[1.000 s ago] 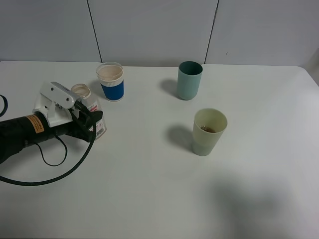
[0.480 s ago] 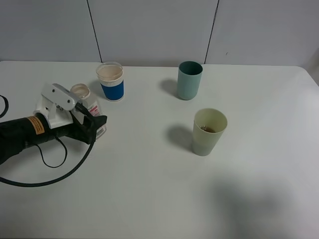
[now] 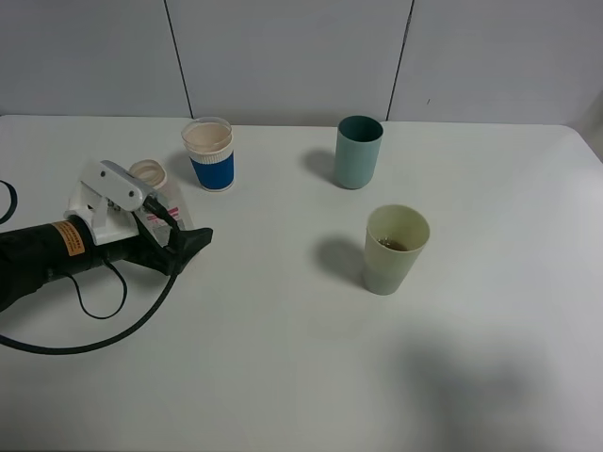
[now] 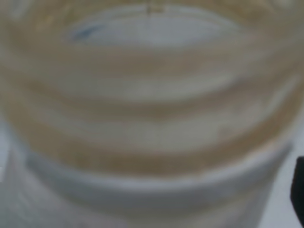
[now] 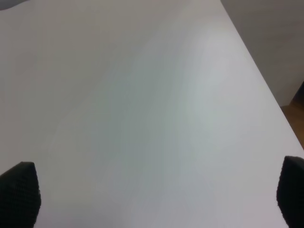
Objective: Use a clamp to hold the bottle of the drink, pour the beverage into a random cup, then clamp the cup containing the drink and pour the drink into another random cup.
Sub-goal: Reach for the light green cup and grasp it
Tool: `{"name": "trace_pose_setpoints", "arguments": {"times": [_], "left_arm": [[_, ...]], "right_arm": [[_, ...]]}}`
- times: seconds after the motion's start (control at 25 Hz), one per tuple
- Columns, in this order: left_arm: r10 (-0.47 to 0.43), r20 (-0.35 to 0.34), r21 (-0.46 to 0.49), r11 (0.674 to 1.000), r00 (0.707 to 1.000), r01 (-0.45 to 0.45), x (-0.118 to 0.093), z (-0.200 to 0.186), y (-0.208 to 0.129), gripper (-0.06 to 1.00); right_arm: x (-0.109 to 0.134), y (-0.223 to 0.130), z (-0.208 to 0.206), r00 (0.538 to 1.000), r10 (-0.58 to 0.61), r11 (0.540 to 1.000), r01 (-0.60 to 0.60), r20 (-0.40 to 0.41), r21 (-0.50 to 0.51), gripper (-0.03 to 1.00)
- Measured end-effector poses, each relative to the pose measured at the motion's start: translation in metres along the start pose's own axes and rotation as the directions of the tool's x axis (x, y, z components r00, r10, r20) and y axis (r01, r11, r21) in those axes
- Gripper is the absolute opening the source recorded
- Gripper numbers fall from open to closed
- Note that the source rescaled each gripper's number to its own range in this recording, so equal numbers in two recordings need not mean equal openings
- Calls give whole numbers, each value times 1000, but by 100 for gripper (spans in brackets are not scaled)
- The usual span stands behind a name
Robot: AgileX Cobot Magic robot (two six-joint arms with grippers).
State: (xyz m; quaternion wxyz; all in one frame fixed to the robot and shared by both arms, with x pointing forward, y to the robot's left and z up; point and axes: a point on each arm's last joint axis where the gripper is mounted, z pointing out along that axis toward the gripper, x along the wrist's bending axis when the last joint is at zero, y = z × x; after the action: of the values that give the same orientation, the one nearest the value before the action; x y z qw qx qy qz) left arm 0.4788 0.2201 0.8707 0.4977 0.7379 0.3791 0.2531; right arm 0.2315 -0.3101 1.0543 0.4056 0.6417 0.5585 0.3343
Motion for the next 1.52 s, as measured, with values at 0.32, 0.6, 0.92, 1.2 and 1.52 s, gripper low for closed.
{"name": "trace_pose_setpoints", "arguments": {"times": [0.32, 0.6, 0.92, 1.2, 1.52], "left_arm": [[19, -28, -57, 998, 999, -21, -2, -16, 17, 99], [-29, -124, -73, 997, 992, 20, -11, -56, 18, 99], [-28, -183, -125, 992, 983, 5, -18, -88, 26, 100], [-15, -252, -232, 972, 968, -45, -19, -113, 50, 100], [-31, -334, -398, 911, 942, -111, -20, -146, 93, 100]], "right_arm": [[0, 0, 0, 1000, 0, 1000, 0, 0, 0, 100], [0, 0, 0, 1000, 0, 1000, 0, 0, 0, 100], [0, 0, 0, 1000, 0, 1000, 0, 0, 0, 100], [0, 0, 0, 1000, 0, 1000, 0, 0, 0, 100], [0, 0, 0, 1000, 0, 1000, 0, 0, 0, 100]]}}
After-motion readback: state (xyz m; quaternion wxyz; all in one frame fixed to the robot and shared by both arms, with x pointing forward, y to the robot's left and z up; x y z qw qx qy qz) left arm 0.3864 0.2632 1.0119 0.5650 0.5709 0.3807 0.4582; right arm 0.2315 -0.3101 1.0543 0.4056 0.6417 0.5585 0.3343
